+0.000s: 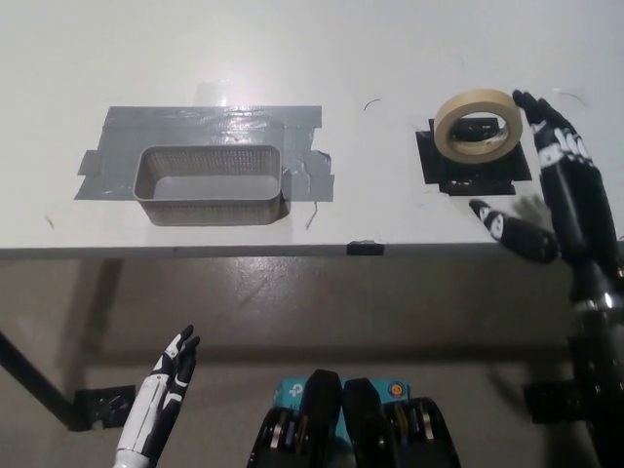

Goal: The robot picks the tape placed on the black area with right hand and places it in the small grey container.

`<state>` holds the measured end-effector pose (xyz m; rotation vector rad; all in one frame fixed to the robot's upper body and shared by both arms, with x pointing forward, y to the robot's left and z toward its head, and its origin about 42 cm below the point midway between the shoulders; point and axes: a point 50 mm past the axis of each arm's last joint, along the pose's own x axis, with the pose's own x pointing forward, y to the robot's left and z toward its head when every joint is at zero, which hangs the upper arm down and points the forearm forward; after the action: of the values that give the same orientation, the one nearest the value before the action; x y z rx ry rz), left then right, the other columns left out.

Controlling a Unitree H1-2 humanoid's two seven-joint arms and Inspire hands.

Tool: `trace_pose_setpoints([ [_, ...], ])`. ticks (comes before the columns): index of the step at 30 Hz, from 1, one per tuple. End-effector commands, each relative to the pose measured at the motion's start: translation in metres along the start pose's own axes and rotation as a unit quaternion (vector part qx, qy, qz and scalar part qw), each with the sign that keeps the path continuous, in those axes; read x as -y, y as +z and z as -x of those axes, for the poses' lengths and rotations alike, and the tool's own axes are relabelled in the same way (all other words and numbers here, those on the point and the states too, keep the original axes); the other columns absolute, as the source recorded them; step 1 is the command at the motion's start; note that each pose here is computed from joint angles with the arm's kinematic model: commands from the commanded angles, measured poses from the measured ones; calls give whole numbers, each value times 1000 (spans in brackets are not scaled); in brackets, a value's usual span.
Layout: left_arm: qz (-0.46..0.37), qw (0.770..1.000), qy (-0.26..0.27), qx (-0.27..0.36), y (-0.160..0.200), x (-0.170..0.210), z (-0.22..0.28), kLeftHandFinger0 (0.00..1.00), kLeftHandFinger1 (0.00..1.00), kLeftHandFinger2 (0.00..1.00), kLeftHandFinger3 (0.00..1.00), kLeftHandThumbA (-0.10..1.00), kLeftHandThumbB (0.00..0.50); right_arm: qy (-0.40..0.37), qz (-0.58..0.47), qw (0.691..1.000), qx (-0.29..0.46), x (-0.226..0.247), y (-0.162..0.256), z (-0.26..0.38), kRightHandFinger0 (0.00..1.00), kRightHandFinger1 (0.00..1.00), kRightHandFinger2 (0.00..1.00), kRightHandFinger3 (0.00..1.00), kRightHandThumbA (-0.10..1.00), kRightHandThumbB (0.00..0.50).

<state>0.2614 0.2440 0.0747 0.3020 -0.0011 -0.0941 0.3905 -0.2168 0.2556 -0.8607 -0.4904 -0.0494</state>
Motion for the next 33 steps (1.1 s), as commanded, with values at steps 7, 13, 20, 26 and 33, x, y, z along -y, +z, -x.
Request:
trace_pose_setpoints([
  [7,-2,1000,7,26,6,-6,2,1000,1000,1000,1000,1000,146,21,79,996,-40,-5,-9,-63,1000,1000,1000,1000,832,329],
  [13,-6,999,4,32,6,-6,3,1000,1000,1000,1000,1000,143,27,94,993,-65,-19,-17,-85,1000,1000,1000,1000,813,344],
  [20,-9,999,4,33,7,-5,3,1000,1000,1000,1000,1000,152,35,120,989,-82,-15,-14,-112,1000,1000,1000,1000,904,350],
  [26,-2,999,3,33,9,-6,3,1000,1000,1000,1000,1000,162,31,143,985,-88,-9,-13,-126,1000,1000,1000,1000,895,352],
  [33,-9,999,5,38,10,-6,1,1000,1000,1000,1000,1000,167,20,147,986,-79,-2,-5,-143,1000,1000,1000,1000,887,370],
])
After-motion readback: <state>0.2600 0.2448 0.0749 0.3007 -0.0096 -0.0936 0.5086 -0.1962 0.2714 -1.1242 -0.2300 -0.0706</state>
